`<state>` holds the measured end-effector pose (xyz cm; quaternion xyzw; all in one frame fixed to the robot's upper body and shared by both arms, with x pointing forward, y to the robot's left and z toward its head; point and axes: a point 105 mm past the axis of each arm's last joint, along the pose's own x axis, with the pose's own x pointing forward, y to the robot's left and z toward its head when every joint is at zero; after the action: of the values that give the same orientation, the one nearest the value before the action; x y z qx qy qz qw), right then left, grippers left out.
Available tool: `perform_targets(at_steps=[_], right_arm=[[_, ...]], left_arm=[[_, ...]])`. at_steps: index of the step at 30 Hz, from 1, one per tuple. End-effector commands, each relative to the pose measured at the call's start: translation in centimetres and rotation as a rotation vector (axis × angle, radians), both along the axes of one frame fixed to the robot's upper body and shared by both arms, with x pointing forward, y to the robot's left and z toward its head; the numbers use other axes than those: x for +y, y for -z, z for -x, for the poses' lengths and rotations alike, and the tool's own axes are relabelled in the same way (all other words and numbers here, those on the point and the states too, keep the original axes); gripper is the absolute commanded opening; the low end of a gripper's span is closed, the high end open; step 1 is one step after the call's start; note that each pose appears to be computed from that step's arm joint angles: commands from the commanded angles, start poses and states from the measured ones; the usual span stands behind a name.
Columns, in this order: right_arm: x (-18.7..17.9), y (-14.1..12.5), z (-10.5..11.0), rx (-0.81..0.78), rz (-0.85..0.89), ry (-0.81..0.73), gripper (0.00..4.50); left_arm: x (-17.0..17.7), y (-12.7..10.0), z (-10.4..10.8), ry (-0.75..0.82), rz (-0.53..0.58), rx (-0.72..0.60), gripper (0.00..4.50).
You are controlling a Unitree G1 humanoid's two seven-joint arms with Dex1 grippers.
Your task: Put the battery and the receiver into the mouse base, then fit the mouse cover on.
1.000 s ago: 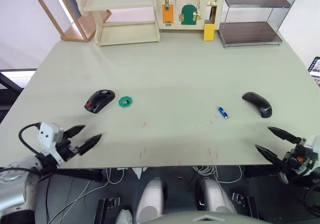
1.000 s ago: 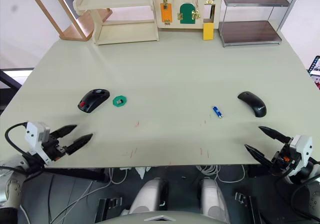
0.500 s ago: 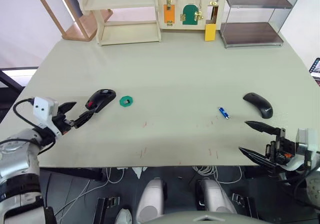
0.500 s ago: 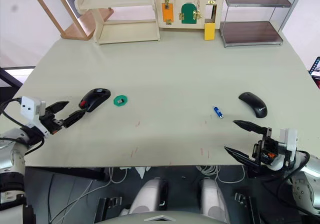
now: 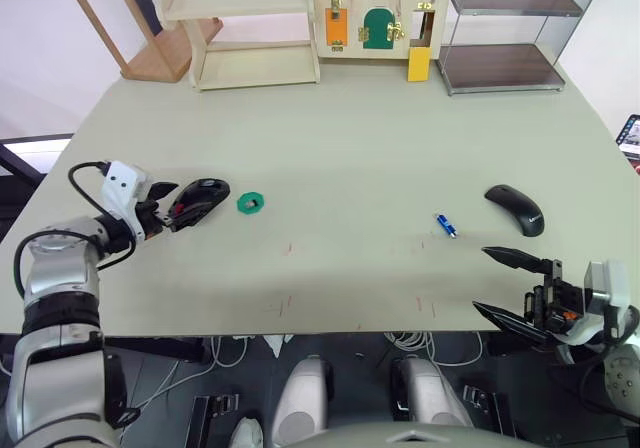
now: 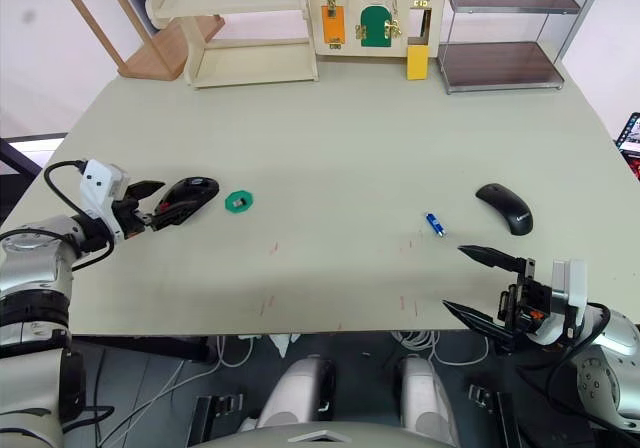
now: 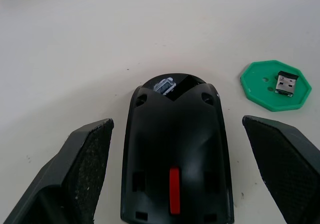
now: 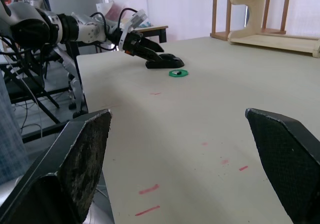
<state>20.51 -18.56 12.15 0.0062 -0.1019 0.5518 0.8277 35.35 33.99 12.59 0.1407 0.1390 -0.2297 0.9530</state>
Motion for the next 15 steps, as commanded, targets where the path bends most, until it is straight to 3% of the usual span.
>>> perform_targets(at_steps=[1,12,15], right_arm=[[-0.3,-0.4,0.2,-0.039,0.002,0.007,4.50],[-0.5,-0.3,0.4,-0.053,0.008,0.020,4.50],[-0.5,-0.3,0.4,-0.057,0.006,0.016,4.50]], left_arm=[[0.7,-0.6,-0.4,-0.010,-0.046,0.002,4.41],[0.2,1.1,-0.6,-0.006,0.009,0.084,4.41],[0.2,1.2,-0.5,-0.007,0.025,0.088,3.53]])
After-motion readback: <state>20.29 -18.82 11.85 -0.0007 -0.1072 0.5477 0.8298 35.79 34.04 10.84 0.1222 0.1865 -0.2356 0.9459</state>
